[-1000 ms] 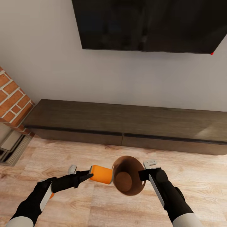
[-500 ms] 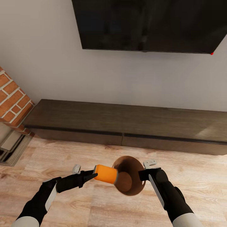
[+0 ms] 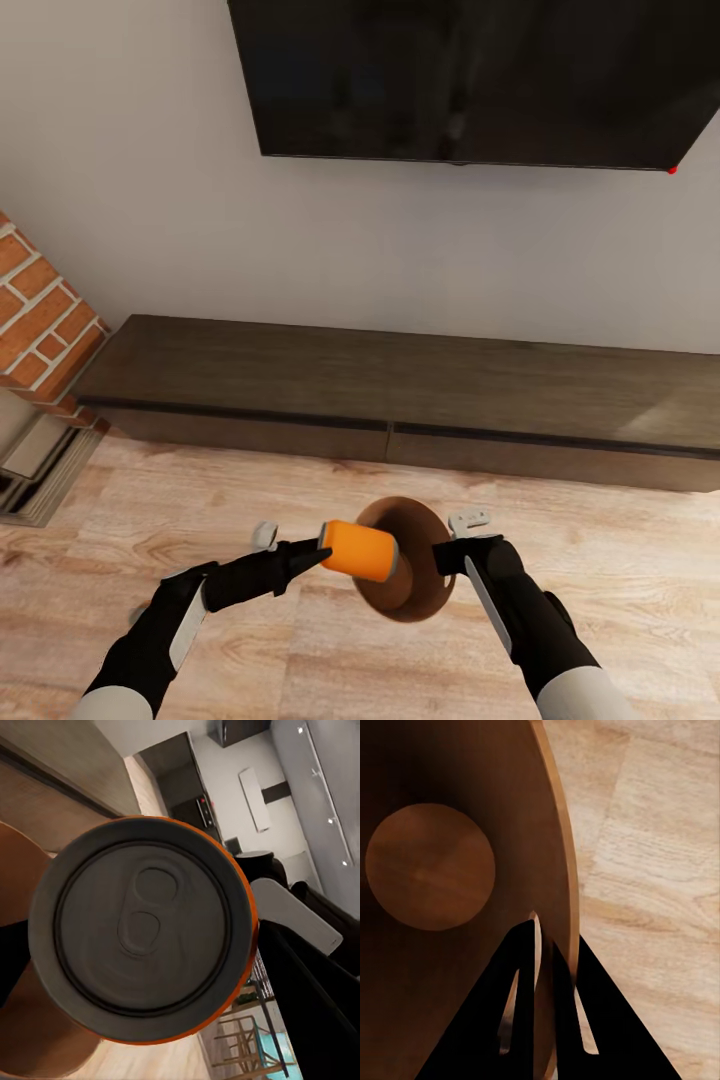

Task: Put the three can of soda from the living room inside the tash can in the kitchen.

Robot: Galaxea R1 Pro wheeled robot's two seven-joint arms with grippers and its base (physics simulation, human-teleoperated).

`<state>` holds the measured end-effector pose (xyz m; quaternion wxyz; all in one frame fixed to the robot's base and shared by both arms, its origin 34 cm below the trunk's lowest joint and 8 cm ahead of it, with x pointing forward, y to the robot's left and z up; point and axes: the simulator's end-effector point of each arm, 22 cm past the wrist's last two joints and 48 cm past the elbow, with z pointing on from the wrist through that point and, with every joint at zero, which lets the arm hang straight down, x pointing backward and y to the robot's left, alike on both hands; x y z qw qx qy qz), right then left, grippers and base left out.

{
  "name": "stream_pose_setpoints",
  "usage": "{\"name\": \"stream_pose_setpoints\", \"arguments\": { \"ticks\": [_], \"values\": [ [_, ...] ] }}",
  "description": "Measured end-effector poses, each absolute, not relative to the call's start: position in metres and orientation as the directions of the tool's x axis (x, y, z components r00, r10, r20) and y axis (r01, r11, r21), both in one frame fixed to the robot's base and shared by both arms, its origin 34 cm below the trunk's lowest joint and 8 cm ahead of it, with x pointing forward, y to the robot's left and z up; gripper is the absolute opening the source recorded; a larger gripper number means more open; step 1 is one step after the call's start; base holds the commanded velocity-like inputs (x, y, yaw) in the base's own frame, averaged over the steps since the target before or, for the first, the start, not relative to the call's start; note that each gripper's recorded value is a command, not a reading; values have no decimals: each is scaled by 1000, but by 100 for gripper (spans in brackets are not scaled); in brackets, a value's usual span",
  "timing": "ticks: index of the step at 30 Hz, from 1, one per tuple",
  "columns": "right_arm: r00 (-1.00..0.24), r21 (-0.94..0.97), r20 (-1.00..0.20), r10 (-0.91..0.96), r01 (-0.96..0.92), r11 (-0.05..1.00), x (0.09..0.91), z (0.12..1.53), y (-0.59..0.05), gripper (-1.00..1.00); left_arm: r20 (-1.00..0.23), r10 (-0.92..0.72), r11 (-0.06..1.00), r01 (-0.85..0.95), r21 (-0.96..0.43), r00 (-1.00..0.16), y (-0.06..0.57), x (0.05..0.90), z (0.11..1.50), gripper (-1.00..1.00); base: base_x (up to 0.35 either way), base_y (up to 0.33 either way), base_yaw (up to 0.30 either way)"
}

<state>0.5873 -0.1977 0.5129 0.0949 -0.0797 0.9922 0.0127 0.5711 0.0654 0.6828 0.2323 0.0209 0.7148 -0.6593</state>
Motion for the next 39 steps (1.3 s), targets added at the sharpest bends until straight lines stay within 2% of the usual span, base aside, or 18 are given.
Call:
{"name": "stream_pose_setpoints", "arguments": {
  "ticks": [15,17,23,30,39],
  "values": [
    [-968,11,-192,-160,-165,986,587,512,-196,-100,-341,-299,175,300,-938,-892,39,578,672,-100,0,0,0],
    [-968,12,-192,-165,-170,985,587,512,-194,-100,-335,-307,219,276,-936,-891,29,583,662,-100,0,0,0],
    [-967,11,-192,-169,-174,985,587,512,-194,-100,-332,-303,255,260,-931,-893,18,584,655,-100,0,0,0],
    [-967,11,-191,-169,-174,985,587,512,-193,-100,-342,-233,356,248,-901,-910,3,577,630,-100,0,0,0],
    [-967,12,-191,-168,-174,985,587,512,-193,-100,-351,-205,429,238,-871,-914,2,578,615,-100,0,0,0]
  ]
}}
